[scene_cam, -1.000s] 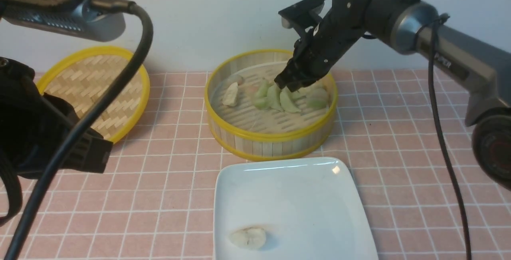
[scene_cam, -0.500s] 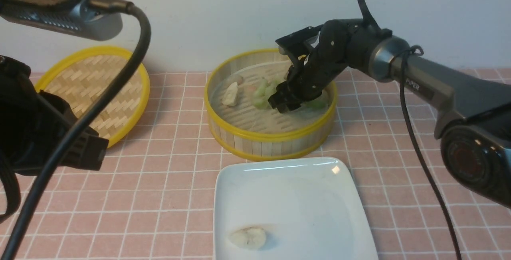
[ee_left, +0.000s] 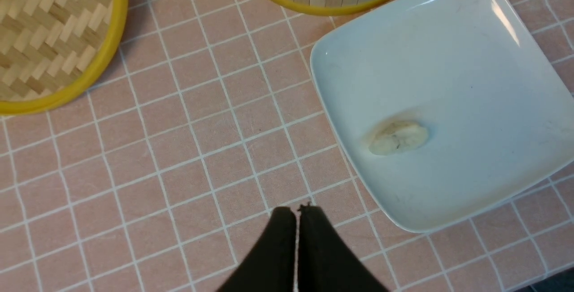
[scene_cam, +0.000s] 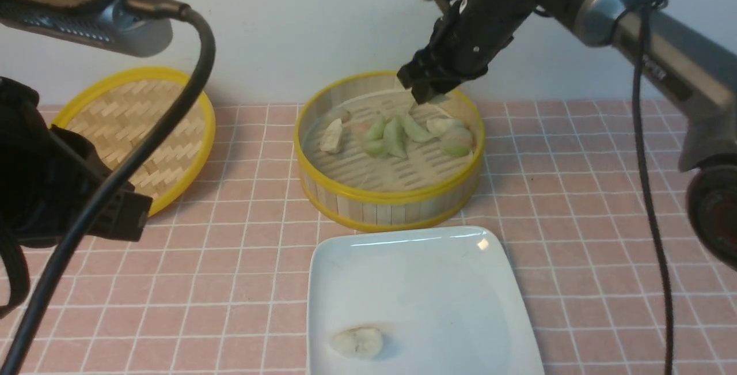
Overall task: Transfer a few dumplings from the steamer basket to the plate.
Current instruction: Use the right arm to put the dumpling into the plate
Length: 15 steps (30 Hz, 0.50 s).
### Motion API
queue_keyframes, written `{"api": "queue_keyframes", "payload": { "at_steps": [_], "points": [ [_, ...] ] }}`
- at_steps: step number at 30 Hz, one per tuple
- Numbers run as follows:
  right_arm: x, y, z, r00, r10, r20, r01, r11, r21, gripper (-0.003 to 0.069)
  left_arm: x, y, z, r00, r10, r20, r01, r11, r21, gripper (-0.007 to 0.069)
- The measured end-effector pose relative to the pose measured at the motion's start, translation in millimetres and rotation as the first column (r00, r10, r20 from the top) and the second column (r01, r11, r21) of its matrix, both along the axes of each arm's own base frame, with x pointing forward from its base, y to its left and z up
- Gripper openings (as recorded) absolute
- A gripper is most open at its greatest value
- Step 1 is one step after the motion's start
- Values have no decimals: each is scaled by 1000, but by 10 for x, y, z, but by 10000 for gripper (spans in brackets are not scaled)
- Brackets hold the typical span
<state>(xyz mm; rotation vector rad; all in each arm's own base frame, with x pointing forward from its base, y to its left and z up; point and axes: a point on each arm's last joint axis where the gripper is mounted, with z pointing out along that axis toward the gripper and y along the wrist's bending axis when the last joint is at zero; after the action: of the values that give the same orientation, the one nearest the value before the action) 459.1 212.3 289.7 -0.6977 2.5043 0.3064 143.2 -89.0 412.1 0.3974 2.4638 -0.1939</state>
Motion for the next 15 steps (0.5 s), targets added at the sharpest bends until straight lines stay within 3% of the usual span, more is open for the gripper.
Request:
{"api": "queue_keyframes", "payload": {
  "at_steps": [4,8,12,15],
  "points": [
    [-488,-66,321,997,17,-73,-12,997,71,240,0,0,0,1000,0,0,0,1000,0,-6],
    [-1072,-69,359,984,62,-165,-52,996,66,240,1,1,0,1000,-1,1,1,1000,2,-6],
    [-1485,-24,-10,953,69,-295,-64,998,27,240,1,1,0,1000,-2,1,2,1000,2,-6],
    [-1597,53,-633,932,36,-362,-46,999,-21,240,0,-1,0,1000,-9,2,9,1000,6,-6]
  ]
}}
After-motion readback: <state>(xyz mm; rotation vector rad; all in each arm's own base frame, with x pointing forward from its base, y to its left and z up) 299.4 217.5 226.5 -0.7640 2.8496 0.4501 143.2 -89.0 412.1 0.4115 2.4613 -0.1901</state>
